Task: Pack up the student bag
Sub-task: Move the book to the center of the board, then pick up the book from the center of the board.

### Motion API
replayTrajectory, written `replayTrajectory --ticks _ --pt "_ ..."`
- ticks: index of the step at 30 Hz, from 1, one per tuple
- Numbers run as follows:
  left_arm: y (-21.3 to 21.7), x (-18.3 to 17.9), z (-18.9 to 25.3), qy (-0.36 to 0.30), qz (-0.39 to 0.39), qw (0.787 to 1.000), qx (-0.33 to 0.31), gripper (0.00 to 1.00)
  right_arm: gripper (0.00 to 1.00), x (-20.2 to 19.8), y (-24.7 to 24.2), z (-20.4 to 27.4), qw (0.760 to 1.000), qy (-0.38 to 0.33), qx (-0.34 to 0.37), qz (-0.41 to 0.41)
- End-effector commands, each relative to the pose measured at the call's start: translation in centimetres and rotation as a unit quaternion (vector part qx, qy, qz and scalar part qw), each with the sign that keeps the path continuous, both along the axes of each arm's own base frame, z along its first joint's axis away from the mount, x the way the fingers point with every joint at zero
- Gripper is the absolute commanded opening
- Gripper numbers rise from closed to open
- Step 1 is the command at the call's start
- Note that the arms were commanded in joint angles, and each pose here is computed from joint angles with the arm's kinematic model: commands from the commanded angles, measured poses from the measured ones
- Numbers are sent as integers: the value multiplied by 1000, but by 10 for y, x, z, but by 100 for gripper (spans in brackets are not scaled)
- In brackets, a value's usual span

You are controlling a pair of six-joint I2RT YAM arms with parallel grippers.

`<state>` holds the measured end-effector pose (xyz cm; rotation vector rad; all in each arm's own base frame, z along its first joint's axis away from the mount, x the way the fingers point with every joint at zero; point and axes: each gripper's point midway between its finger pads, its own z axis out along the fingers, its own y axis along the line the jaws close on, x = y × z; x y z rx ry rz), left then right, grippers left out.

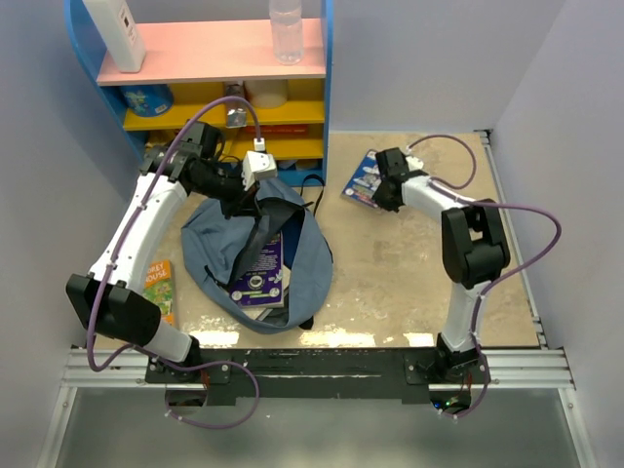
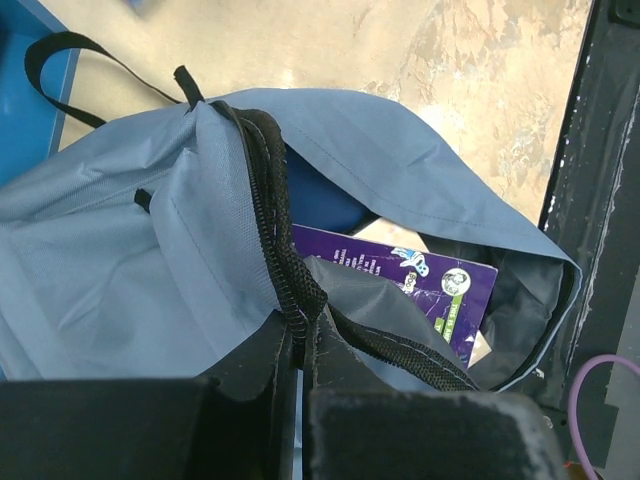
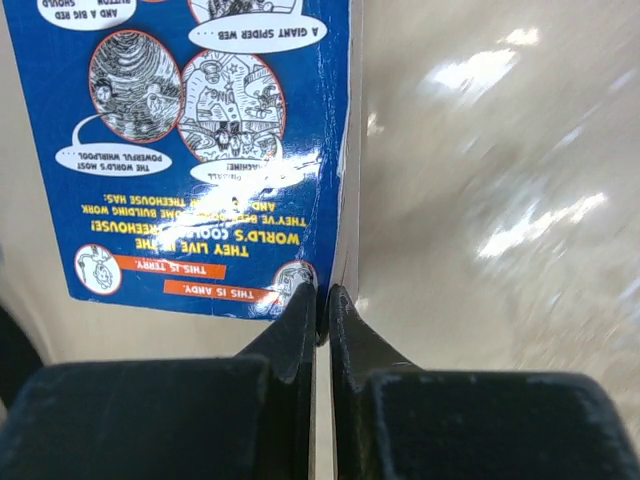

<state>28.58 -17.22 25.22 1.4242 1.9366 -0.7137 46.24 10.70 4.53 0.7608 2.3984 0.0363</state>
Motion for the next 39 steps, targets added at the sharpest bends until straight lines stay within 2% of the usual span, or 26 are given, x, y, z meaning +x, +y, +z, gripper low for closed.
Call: replayTrajectory --ticks 1,4,5,6,8,9,10,12,15,18,21,23,24,30,34,39 --pt "-4 -10 38 -31 -3 999 -41 0 0 -64 47 -40 987 65 -3 146" --pt "-3 -10 41 -28 5 999 -42 0 0 -82 48 -44 981 74 0 177" --pt "-4 -9 41 -27 5 999 -43 0 4 -83 46 -38 982 69 -6 177" --pt "-4 -8 42 -24 8 999 -44 0 40 -82 43 -34 983 65 -11 174" --pt "-4 -8 42 -20 11 999 -43 0 57 -78 45 -24 983 51 -7 178" --pt "-4 -7 43 -20 14 999 -43 0 82 -77 47 -22 982 51 -3 182" --pt "-5 -7 42 -17 15 999 -43 0 99 -71 51 -14 982 44 4 184" --pt "-4 -6 42 -14 20 999 -43 0 99 -68 53 -7 984 45 24 174" --pt "-2 -5 40 -11 28 999 -38 0 99 -50 47 16 985 7 69 158" --pt "-1 -5 36 -7 32 999 -31 0 99 -16 25 24 980 -47 133 139" --pt "-1 -4 36 -5 36 999 -31 0 99 10 20 24 981 -48 128 141" --pt "-1 -5 37 -2 37 999 -32 0 99 20 23 2 980 -29 129 145" --pt "-1 -4 37 -2 38 999 -32 0 99 29 28 4 978 -44 138 149" --pt "0 -2 33 3 43 999 -27 0 99 41 58 -20 961 -47 213 168" --pt "0 0 31 6 45 999 -27 0 98 40 70 -22 954 -52 233 179" --pt "-3 3 32 10 46 998 -30 0 87 36 83 -15 947 -52 251 196"
